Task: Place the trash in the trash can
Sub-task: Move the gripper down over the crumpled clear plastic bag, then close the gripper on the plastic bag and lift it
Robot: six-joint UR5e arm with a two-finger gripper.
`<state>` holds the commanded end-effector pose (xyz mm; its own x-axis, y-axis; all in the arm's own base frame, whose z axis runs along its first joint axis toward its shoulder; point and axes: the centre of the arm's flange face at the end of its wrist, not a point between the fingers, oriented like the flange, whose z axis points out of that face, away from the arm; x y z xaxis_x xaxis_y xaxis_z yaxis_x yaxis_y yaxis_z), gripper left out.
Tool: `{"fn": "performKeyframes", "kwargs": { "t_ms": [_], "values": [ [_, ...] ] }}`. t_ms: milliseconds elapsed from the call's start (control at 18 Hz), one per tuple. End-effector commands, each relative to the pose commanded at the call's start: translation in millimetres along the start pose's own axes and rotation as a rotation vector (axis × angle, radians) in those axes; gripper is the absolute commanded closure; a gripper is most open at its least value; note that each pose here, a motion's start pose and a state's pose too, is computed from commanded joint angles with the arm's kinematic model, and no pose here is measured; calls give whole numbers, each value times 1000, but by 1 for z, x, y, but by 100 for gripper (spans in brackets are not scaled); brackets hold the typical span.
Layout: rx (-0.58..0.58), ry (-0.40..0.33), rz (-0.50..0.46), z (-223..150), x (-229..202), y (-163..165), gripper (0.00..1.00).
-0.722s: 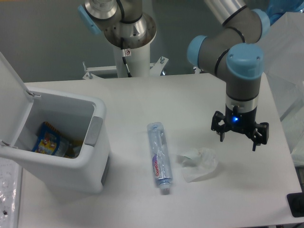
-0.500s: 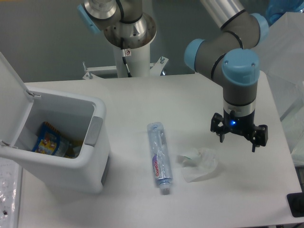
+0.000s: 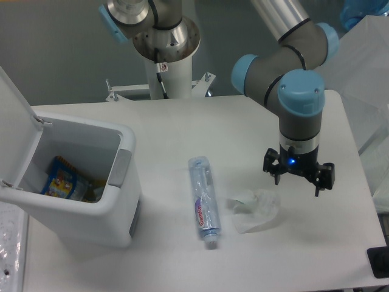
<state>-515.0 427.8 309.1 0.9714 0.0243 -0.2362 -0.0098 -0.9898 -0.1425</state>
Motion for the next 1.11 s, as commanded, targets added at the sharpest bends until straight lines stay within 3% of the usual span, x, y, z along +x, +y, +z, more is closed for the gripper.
{"fn": "performKeyframes", "kwargs": {
  "t_ms": [389, 667, 889, 944, 1000, 1111],
  "values": [
    [-85, 92, 49, 61, 46, -15, 0],
    [-160, 120, 74, 82, 73, -5, 0],
    [-217, 93, 96, 95, 76, -15, 0],
    [-231, 84, 101, 97, 75, -16, 3],
    [-232, 74, 107, 96, 76, -22, 20],
    [-226, 70, 112, 93, 76, -27, 39]
  ]
}}
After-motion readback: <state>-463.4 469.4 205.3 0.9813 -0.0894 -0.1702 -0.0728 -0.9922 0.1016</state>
